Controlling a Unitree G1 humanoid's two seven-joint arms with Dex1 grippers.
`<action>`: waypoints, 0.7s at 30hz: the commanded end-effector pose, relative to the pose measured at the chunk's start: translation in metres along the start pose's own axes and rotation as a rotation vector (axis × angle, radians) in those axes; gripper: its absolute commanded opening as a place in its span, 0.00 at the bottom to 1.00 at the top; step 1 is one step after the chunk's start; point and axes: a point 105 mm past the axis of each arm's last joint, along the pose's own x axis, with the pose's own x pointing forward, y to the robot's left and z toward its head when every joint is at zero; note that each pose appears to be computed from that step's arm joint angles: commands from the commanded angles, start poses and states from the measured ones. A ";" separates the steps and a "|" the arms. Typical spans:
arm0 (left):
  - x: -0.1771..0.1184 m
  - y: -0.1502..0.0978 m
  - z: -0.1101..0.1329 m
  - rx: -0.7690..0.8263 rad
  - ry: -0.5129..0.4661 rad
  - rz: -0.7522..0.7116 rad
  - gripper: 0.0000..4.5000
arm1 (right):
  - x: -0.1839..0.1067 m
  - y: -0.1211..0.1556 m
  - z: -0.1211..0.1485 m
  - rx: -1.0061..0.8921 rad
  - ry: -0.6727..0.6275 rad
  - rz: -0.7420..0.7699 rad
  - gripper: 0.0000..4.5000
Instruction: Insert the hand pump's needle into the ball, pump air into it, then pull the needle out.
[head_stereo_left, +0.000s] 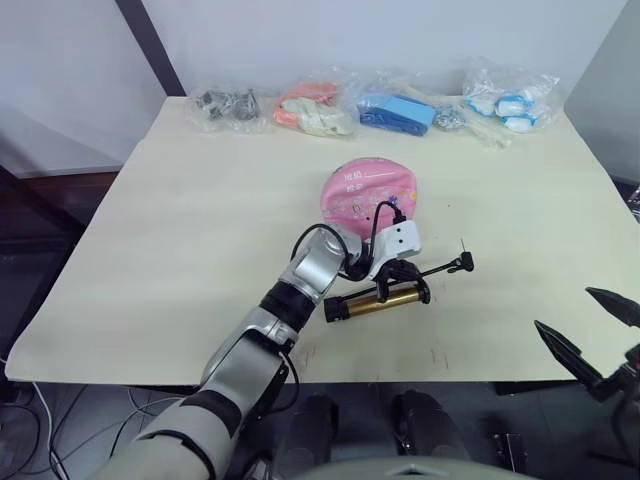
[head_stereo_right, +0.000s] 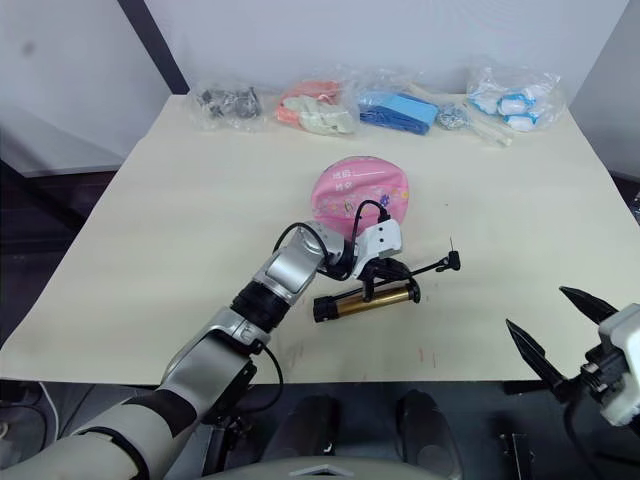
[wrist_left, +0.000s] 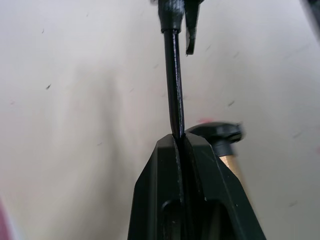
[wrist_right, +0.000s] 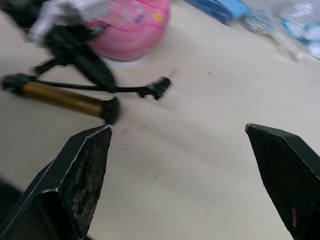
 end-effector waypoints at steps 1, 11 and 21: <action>-0.011 -0.004 0.025 0.028 -0.118 0.011 0.01 | 0.010 0.000 0.001 0.131 -0.001 -0.051 1.00; -0.033 -0.023 0.028 0.061 -0.279 0.052 0.01 | 0.048 0.022 0.021 0.678 -0.132 0.090 1.00; -0.038 -0.030 0.016 0.132 -0.301 0.098 0.01 | 0.070 0.029 0.026 0.822 0.036 0.249 1.00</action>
